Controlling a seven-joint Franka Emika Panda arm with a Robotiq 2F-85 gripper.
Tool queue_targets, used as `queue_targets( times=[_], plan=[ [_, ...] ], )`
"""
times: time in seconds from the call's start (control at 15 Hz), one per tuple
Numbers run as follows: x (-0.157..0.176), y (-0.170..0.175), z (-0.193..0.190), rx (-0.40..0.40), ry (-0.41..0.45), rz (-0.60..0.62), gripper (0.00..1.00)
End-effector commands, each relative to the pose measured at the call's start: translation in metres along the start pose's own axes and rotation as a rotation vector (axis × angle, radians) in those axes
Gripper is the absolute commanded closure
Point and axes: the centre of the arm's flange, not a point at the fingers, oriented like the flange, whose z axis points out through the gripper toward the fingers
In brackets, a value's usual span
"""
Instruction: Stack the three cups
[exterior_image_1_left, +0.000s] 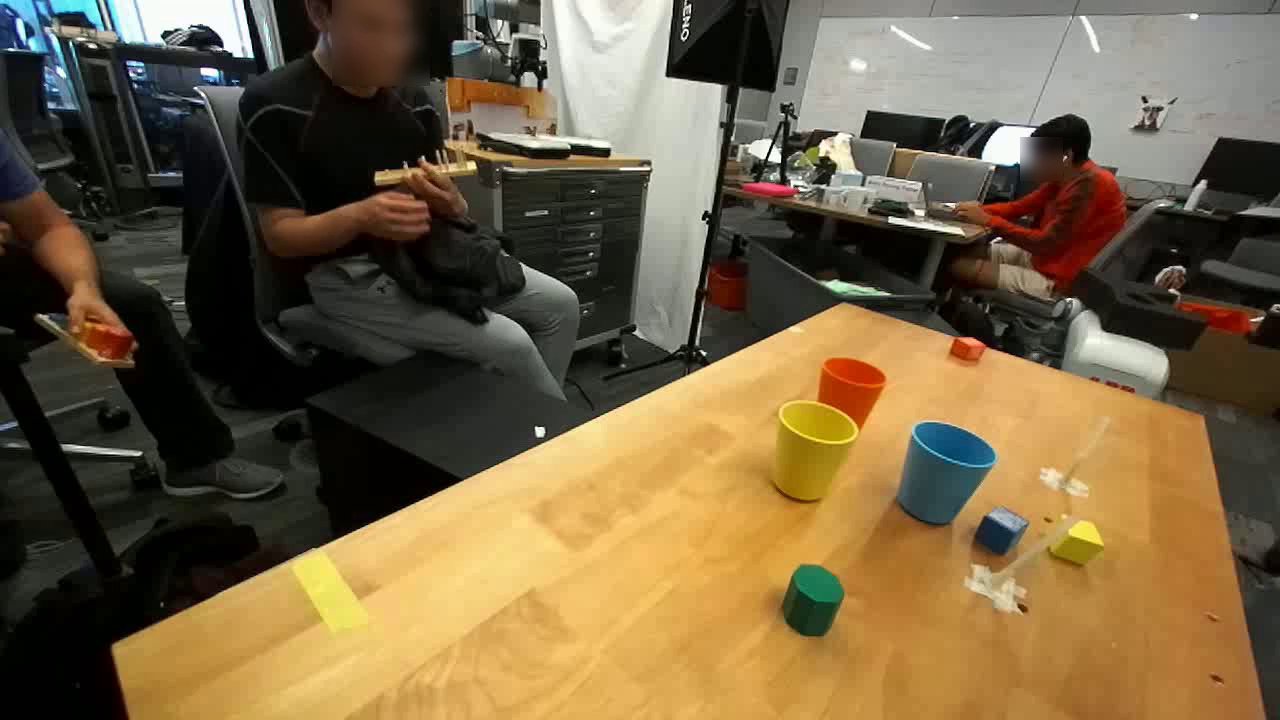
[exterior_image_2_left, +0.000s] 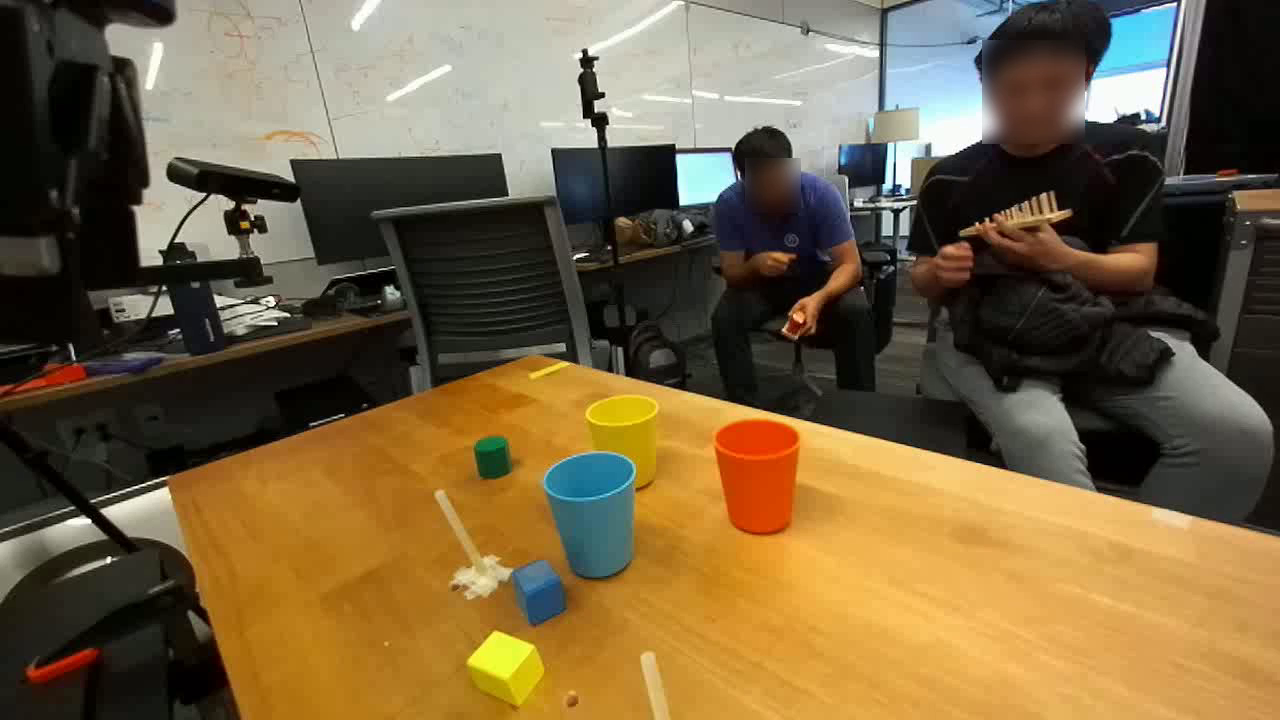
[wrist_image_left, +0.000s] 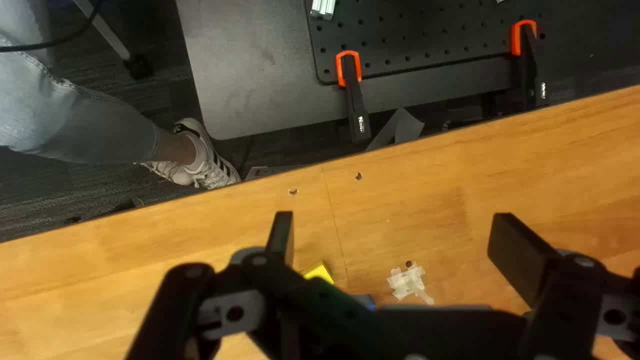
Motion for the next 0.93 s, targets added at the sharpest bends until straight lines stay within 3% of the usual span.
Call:
queue_targets(
  times=[0.0, 0.87],
  plan=[
    [0.0000, 0.0000, -0.0001, 0.000, 0.000, 0.000, 0.00],
    [0.0015, -0.0010, 0.0015, 0.002, 0.012, 0.016, 0.00]
  ],
)
